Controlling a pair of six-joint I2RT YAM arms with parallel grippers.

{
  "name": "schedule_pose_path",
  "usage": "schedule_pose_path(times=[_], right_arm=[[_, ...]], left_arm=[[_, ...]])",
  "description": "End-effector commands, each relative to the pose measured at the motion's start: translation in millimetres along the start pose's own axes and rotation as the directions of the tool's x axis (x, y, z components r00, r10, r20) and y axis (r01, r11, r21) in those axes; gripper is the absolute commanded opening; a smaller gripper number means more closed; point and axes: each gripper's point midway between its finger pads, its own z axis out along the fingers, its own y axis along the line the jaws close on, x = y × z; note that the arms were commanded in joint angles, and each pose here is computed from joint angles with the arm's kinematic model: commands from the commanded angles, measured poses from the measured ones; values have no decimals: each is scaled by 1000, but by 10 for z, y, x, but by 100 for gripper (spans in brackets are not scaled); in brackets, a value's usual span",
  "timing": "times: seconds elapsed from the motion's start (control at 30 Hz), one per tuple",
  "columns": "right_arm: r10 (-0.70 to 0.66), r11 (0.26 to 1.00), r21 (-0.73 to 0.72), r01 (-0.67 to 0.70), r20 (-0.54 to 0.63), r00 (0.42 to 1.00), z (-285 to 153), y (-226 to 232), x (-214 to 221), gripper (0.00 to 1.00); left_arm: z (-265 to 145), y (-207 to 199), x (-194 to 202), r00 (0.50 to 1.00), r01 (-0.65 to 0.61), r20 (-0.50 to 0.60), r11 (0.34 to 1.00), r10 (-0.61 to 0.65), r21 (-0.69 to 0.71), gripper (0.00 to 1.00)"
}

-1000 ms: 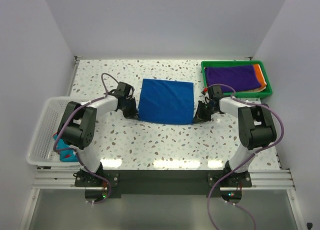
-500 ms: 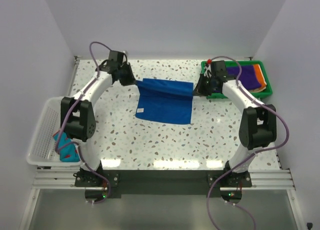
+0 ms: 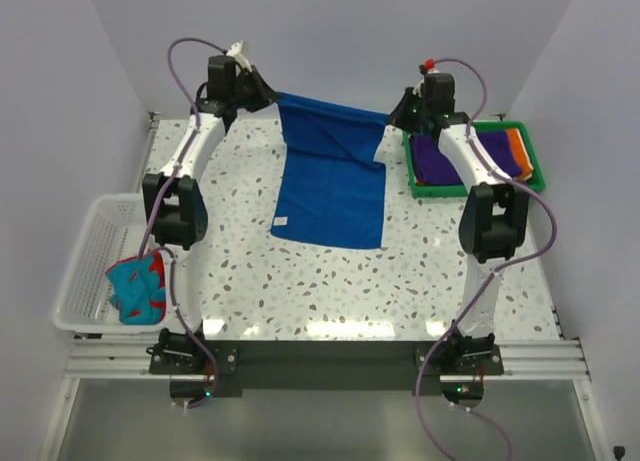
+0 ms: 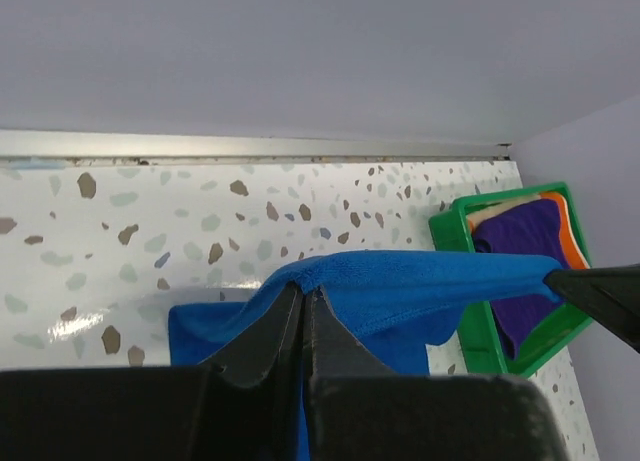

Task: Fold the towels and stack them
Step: Fold the towel

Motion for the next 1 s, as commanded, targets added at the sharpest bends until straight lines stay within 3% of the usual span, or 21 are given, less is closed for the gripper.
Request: schedule_pose_path(times=[0.0, 0.07, 0.17, 0.33, 0.63, 0.73, 0.97], right_arm=[[-51, 998, -28, 58, 208, 977, -95, 142, -622, 0], [-82, 995, -27, 92, 255, 963, -121, 159, -734, 0], [-123, 989, -37, 142, 309, 943, -183, 243, -930, 0], [-134, 988, -42, 149, 247, 960, -174, 242, -827, 0], [-73, 997, 2, 73, -46, 996, -459, 42, -42, 0], [-30, 999, 26, 34, -145, 989, -680, -32, 321, 0], [54, 998, 60, -37, -312, 948, -781, -204, 969, 0]], left_arm=[[-58, -311, -478, 982, -107, 174, 982, 80, 156, 0], [-91, -395, -577, 968, -148, 230, 970, 102, 192, 0], [-44, -337, -565, 968, -141, 230, 971, 95, 193, 1], [-18, -262, -463, 982, -97, 179, 974, 61, 203, 1], [-300, -26, 181, 997, -8, -72, 996, 14, 91, 3], [-477, 137, 551, 980, 25, -198, 1000, -22, 15, 3], [-693, 376, 1122, 943, 57, -324, 997, -73, -58, 4]])
